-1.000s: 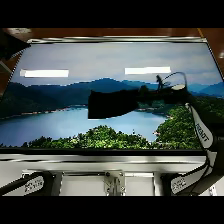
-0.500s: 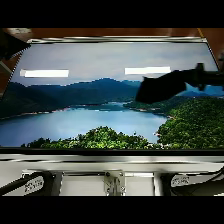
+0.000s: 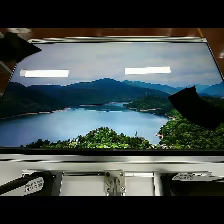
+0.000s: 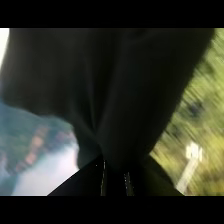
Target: Fold the shirts.
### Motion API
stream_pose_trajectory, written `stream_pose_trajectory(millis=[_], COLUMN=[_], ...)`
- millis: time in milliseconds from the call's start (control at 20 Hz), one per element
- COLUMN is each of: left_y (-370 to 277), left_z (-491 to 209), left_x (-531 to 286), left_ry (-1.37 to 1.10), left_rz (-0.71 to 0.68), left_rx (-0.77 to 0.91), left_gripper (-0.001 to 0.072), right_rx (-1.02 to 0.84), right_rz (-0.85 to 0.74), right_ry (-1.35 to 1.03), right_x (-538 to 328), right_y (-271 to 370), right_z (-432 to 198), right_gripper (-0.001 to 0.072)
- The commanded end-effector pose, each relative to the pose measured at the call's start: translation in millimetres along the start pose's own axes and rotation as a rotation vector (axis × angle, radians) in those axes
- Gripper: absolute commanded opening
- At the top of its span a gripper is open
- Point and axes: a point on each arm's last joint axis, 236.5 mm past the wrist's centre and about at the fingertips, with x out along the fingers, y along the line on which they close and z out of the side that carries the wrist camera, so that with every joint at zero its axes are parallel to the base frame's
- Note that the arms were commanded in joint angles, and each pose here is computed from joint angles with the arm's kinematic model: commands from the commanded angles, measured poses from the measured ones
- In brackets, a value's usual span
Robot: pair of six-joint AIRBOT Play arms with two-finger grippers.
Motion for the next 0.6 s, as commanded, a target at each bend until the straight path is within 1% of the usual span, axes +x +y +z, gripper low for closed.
stream_pose_trajectory(millis=[0, 150, 300, 550], left_y=[-16, -31, -32, -32], left_z=[-15, -22, -23, -23], left_x=[24, 32, 33, 33], left_ry=[0.062, 0.083, 0.086, 0.086], left_rz=[-0.033, -0.060, -0.063, -0.063], left_rx=[0.019, 0.038, 0.043, 0.044], left_gripper=[0.0033, 0.0033, 0.0033, 0.0033], right_rx=[0.160, 0.256, 0.308, 0.361], right_rz=[-0.054, -0.119, -0.179, -0.260], right_ry=[0.120, 0.112, 0.099, 0.017], right_x=[16, 26, 31, 31], right_y=[-61, -92, -111, -125], right_z=[-58, -100, -136, -160], right_gripper=[0.0064, 0.0065, 0.0064, 0.0065])
